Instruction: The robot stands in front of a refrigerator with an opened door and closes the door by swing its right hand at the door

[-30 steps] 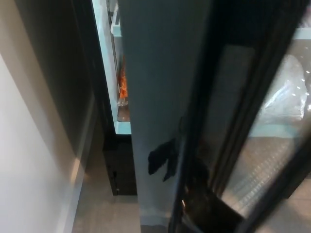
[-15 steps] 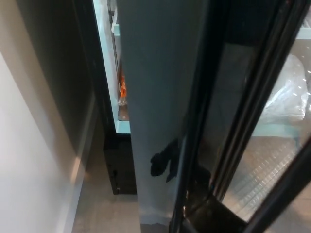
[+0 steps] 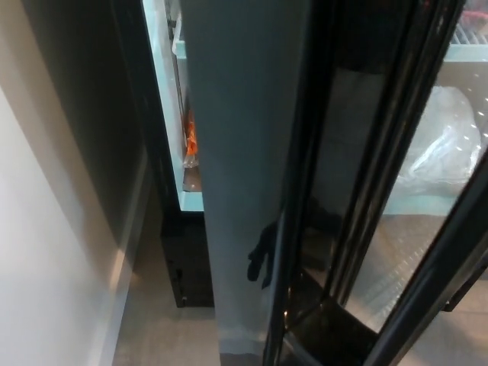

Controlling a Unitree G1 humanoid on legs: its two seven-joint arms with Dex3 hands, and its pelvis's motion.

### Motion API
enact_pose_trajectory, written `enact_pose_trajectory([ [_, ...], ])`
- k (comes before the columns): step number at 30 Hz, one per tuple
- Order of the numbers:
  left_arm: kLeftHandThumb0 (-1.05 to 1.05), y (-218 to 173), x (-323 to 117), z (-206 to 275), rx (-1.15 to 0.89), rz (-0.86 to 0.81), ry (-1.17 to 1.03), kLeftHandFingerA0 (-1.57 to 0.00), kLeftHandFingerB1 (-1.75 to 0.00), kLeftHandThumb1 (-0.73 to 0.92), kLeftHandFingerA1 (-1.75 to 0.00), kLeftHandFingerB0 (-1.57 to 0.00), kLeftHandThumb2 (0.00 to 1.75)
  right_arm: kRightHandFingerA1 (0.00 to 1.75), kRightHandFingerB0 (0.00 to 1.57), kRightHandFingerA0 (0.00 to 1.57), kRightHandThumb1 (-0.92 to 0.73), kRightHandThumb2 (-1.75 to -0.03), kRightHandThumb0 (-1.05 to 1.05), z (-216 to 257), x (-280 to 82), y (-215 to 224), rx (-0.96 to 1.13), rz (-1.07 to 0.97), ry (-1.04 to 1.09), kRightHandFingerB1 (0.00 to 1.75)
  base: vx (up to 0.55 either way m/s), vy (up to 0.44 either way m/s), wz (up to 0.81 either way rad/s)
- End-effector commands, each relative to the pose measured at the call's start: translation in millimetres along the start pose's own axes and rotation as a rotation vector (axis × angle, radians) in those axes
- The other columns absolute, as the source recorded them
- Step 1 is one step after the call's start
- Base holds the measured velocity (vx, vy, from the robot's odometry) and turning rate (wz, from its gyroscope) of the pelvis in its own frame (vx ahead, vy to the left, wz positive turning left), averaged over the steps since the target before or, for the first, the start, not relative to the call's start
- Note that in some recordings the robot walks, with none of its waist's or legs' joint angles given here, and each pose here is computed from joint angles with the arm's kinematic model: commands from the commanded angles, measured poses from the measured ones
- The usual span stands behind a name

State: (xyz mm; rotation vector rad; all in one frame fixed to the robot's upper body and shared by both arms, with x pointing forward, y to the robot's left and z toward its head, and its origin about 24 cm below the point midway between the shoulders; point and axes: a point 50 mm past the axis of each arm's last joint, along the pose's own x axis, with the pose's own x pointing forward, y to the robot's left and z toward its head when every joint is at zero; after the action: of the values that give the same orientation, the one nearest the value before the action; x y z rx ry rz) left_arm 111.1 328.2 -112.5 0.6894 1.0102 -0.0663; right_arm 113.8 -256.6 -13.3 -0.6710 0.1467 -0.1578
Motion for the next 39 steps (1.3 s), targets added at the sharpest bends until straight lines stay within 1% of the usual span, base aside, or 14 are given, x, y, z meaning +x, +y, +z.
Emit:
enact_pose_trajectory([
  [1, -0.58, -1.0, -8.2, -20.9, -0.014, -0.012, 0.047, -0.3, -0.3, 0.82, -0.33, -0.26, 0.64, 0.44, 0.18, 0.11, -0.61, -0.91, -0.68, 193.8, -50.1, -102.4, 0.058, -0.59, -1.089, 0.43, 0.0, 0.0, 0.0],
  [5, -0.59, -0.9, -8.1, -20.5, -0.018, -0.017, 0.043, -0.29, -0.3, 0.81, -0.33, -0.26, 0.64, 0.36, 0.27, 0.22, -0.69, -0.62, -0.7, 226.4, -65.5, -108.2, 0.063, -0.668, -1.24, 0.32, 0.0, 0.0, 0.0],
  [9, -0.58, -1.0, -8.0, -20.5, -0.011, -0.02, 0.045, -0.29, -0.3, 0.82, -0.33, -0.26, 0.64, 0.46, 0.18, 0.13, -0.53, -0.87, -0.74, 239.5, -69.0, -109.9, 0.074, -0.71, -1.37, 0.44, 0.0, 0.0, 0.0],
  [11, -0.58, -0.8, -7.9, -19.9, -0.015, -0.02, 0.04, -0.29, -0.3, 0.82, -0.34, -0.26, 0.64, 0.36, 0.28, 0.13, -0.7, -0.61, -0.74, 241.8, -68.1, -107.6, 0.091, -0.724, -1.387, 0.34, 0.0, 0.0, 0.0],
  [13, -0.59, -1.3, -8.0, -20.3, -0.008, -0.021, 0.042, -0.29, -0.3, 0.82, -0.33, -0.26, 0.64, 0.37, 0.19, 0.08, -0.78, -0.65, -0.74, 249.4, -64.3, -102.2, 0.138, -0.716, -1.427, 0.35, 0.0, 0.0, 0.0],
  [14, -0.59, -1.0, -8.0, -20.3, -0.006, -0.021, 0.044, -0.29, -0.3, 0.82, -0.33, -0.26, 0.65, 0.53, 0.0, 0.02, -0.44, -1.04, -0.38, 251.9, -62.7, -97.8, 0.143, -0.739, -1.418, 0.49, 0.0, 0.0, 0.0],
  [15, -0.58, -0.1, -7.6, -19.7, -0.006, -0.02, 0.044, -0.29, -0.3, 0.82, -0.33, -0.26, 0.64, 0.36, 0.38, 0.23, -0.7, -0.61, -0.75, 259.8, -59.8, -89.3, 0.23, -0.74, -1.423, 0.35, 0.0, 0.0, 0.0],
  [18, -0.58, 0.7, -7.0, -18.1, -0.004, -0.017, 0.04, -0.31, -0.3, 0.81, -0.34, -0.26, 0.64, 0.48, 0.29, 0.16, -0.62, -0.91, -0.48, 277.5, -54.6, -77.7, 0.354, -0.681, -1.429, 0.5, 0.0, 0.0, 0.0],
  [20, -0.59, 0.6, -6.8, -17.8, 0.002, -0.018, 0.04, -0.32, -0.3, 0.81, -0.34, -0.27, 0.64, 0.55, 0.25, 0.18, -0.89, -0.67, -0.61, 295.5, -41.2, -77.5, 0.374, -0.587, -1.46, 0.46, 0.0, 0.0, 0.0],
  [25, -0.6, 1.5, -6.6, -15.7, 0.013, -0.018, 0.024, -0.32, -0.31, 0.82, -0.34, -0.27, 0.64, 0.47, 0.15, 0.12, -0.77, -0.63, -0.65, 315.6, -12.2, -64.4, 0.016, -0.69, -1.554, 0.36, 0.0, 0.0, 0.0],
  [26, -0.6, 2.2, -5.9, -14.1, 0.009, -0.015, 0.021, -0.33, -0.31, 0.81, -0.35, -0.28, 0.64, 0.12, 0.11, 0.0, -0.79, -0.67, -0.67, 296.4, -12.1, -48.4, -0.246, -0.497, -1.458, 0.25, 0.0, 0.0, 0.0],
  [35, -0.57, 4.8, -4.2, -10.5, 0.098, 0.002, 0.02, -0.35, -0.3, 0.83, -0.34, -0.28, 0.66, 0.15, 0.01, 0.0, -0.72, -1.03, -0.76, 300.6, 63.2, 30.0, -0.538, -0.154, -1.351, 0.21, 0.0, 0.0, 0.0],
  [38, -0.57, 4.2, -3.7, -9.6, 0.081, -0.003, 0.023, -0.35, -0.3, 0.82, -0.34, -0.27, 0.65, 0.13, 0.07, 0.0, -0.85, -0.68, -0.69, 304.6, 95.5, 50.6, -0.629, -0.062, -1.273, 0.23, 0.0, 0.0, 0.0],
  [39, -0.55, 4.2, -3.2, -8.1, 0.077, -0.004, 0.019, -0.35, -0.3, 0.82, -0.34, -0.28, 0.64, 0.18, 0.15, 0.0, -0.7, -1.01, -0.77, 301.2, 119.9, 62.5, -0.669, -0.007, -1.187, 0.27, 0.0, 0.0, 0.0],
])
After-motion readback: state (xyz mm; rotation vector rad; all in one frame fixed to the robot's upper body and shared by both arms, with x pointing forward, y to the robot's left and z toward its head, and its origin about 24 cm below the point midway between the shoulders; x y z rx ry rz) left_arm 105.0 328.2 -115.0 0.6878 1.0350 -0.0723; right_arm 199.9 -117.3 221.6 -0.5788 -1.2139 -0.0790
